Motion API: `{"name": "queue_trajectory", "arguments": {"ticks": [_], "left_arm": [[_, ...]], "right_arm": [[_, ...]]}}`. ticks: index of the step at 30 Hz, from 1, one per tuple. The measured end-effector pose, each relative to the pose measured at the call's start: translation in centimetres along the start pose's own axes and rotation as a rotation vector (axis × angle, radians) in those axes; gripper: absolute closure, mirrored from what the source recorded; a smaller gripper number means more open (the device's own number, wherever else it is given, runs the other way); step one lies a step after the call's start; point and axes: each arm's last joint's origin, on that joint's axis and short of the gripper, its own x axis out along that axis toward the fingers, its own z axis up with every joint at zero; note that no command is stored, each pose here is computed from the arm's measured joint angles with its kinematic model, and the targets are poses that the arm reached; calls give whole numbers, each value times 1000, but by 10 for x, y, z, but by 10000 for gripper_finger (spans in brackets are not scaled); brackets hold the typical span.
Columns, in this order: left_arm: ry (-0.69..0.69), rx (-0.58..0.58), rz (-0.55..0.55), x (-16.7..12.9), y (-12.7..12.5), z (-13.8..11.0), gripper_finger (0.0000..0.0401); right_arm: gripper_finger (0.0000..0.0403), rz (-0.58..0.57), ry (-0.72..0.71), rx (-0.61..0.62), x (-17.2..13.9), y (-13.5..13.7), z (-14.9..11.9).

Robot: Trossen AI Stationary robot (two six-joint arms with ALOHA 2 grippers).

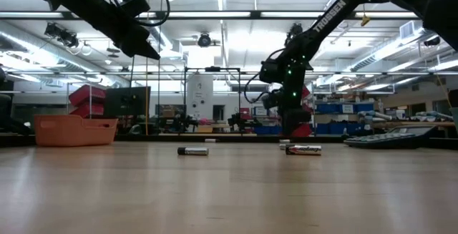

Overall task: Sort batteries
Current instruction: Put the silver battery into the orange bin

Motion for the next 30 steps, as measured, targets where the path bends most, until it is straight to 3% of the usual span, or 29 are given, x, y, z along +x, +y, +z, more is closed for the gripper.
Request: {"name": "queue_trajectory", "arguments": {"ticks": [11, 14, 18, 23, 27, 30], "left_arm": [[-1, -1, 1, 0, 0, 0, 401], [-1, -1, 1, 0, 0, 0, 401], [-4, -4, 2, 0, 0, 0, 401], [-25, -23, 7, 0, 1, 3, 401], [-21, -45, -3, 0, 0, 2, 401], [-42, -62, -98, 0, -2, 2, 401]], "right_arm": [[305, 38, 46, -23, 21, 7, 1], [324, 64, 54, -27, 21, 11, 1], [381, 91, 60, 3, 21, 15, 3], [394, 106, 66, 19, 20, 22, 7], [398, 88, 60, 9, 9, 24, 10], [400, 142, 3, 16, -9, 27, 11]]}}
